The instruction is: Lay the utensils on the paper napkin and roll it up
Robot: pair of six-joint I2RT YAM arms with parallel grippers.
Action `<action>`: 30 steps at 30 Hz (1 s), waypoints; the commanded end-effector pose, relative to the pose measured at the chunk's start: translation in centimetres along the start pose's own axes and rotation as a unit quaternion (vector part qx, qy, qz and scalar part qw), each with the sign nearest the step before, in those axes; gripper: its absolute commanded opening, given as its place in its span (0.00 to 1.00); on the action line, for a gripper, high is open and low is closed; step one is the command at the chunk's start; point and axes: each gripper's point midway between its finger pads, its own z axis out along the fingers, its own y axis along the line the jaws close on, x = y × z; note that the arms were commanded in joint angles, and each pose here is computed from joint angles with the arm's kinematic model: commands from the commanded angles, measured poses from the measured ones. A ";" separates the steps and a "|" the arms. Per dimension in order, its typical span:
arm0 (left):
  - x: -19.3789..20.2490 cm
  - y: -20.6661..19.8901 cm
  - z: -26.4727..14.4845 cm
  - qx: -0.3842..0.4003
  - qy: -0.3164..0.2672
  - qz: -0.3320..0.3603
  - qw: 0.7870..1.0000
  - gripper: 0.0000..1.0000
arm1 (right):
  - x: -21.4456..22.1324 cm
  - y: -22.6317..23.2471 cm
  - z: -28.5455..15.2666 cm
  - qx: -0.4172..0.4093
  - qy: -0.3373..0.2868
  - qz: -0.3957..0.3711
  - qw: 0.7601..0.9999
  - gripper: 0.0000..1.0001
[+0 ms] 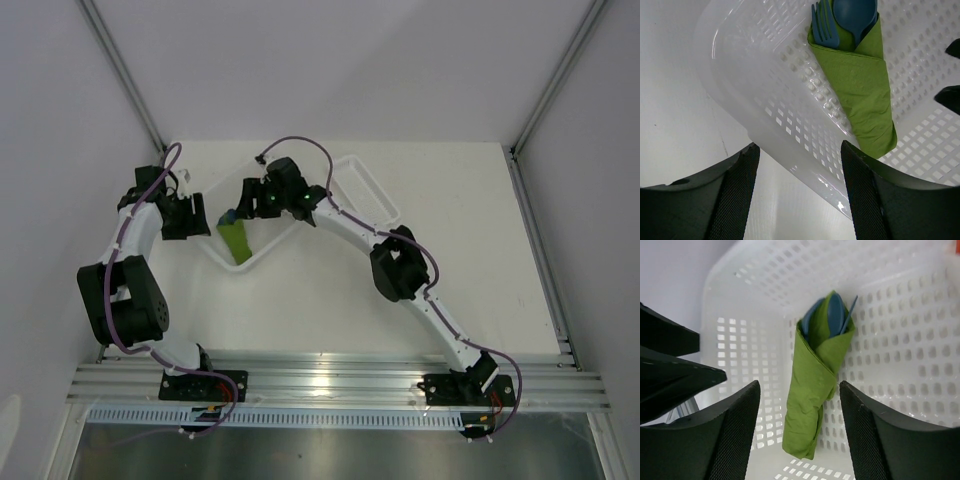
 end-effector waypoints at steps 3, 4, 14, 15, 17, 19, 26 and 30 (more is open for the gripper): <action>-1.9 -0.5 -1.8 0.011 -0.038 0.006 0.999 0.70 | -8.6 6.3 -5.6 -0.042 -0.104 -0.080 0.990 0.68; -2.0 -0.7 -2.2 0.012 -0.043 0.010 0.999 0.70 | -10.3 7.2 -7.3 -0.044 -0.123 -0.095 0.987 0.69; -3.9 -0.4 -6.3 -0.019 -0.106 0.053 0.993 0.76 | -21.5 -5.7 -28.2 0.214 -0.201 -0.115 0.949 0.99; -4.0 -0.4 -6.7 -0.022 -0.109 0.055 0.992 0.77 | -22.5 -7.4 -31.5 0.258 -0.217 -0.102 0.936 0.99; -4.1 -0.2 -7.3 -0.026 -0.112 0.055 0.992 0.77 | -22.3 -14.0 -38.0 0.354 -0.211 -0.051 0.910 0.99; -4.0 0.2 -7.9 -0.031 -0.116 0.047 0.992 0.77 | -21.6 -17.8 -43.4 0.429 -0.220 -0.003 0.876 0.99; -2.3 0.8 -8.0 -0.040 -0.101 0.051 0.993 0.80 | -14.9 -28.0 -56.8 0.566 -0.208 0.149 0.783 0.99; -1.0 1.0 -7.8 -0.044 -0.083 0.059 0.994 0.80 | -13.7 -29.1 -58.8 0.588 -0.213 0.155 0.765 0.99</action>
